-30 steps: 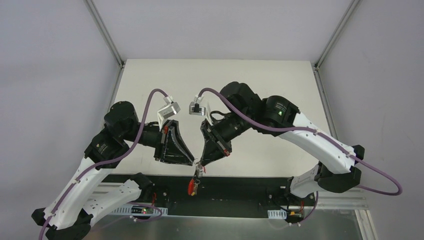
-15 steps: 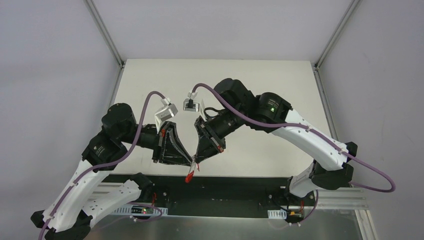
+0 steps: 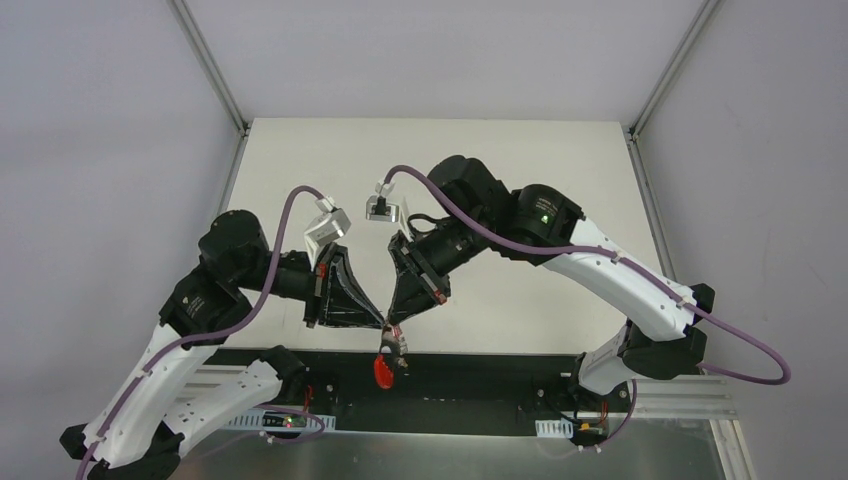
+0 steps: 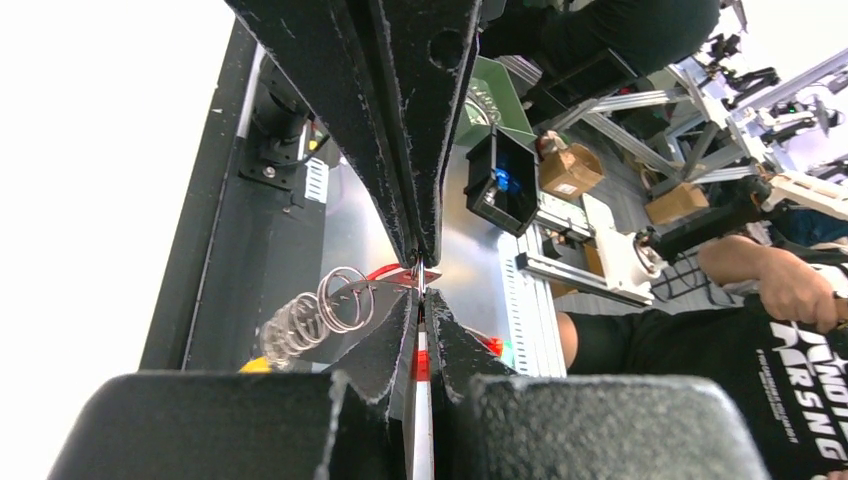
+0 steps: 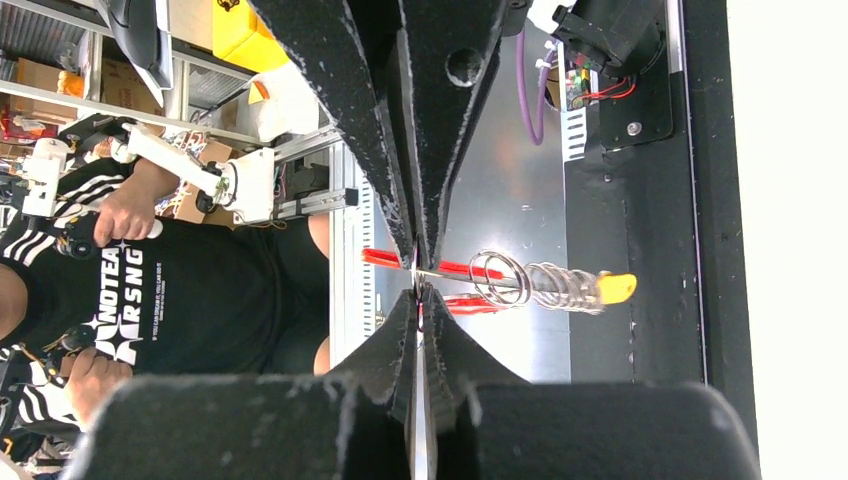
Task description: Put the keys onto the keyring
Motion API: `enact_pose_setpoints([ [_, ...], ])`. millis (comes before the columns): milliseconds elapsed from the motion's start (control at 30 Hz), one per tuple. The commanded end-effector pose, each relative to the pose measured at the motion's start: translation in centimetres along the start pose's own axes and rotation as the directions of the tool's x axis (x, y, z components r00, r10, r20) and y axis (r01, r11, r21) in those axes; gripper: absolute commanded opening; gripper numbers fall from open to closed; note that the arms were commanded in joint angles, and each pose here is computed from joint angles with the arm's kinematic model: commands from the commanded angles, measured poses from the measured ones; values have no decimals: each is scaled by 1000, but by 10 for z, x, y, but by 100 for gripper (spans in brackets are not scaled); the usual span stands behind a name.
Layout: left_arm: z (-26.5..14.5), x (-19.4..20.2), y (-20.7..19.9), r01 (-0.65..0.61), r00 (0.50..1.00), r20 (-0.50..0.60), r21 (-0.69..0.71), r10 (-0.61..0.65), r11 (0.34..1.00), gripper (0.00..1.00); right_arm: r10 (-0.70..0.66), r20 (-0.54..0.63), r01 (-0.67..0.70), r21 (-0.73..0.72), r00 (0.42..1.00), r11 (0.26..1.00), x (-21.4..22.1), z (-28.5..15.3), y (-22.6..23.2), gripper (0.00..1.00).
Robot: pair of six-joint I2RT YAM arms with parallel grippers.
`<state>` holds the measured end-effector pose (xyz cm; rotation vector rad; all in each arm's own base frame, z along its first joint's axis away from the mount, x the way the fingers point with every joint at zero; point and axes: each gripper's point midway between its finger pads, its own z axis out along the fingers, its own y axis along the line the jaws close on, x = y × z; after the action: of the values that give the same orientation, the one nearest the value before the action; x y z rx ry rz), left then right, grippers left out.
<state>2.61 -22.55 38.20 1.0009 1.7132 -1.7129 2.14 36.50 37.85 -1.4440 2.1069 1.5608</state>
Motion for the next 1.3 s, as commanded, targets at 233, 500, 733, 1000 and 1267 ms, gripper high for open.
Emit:
enact_pose_setpoints([
  [233, -18, -32, -17, -290, 942, 140, -125, 306, 949, 0, -195, 182, 183, 79, 964, 980, -20, -26, 23, 24],
  [500, -28, -54, -36, -412, 867, 236, -160, 440, 897, 0, -440, 317, 331, 342, 840, 879, -37, -49, 20, 38],
  [733, -36, -69, -55, -493, 777, 355, -171, 520, 853, 0, -624, 353, 502, 380, 698, 777, -46, -51, 33, 39],
  [1000, -44, -78, -72, -583, 654, 478, -176, 586, 793, 0, -757, 370, 623, 430, 538, 653, -68, -52, 50, 39],
  [1267, -49, -79, -76, -606, 597, 535, -188, 598, 773, 0, -811, 376, 694, 425, 449, 581, -84, -45, 70, 40],
])
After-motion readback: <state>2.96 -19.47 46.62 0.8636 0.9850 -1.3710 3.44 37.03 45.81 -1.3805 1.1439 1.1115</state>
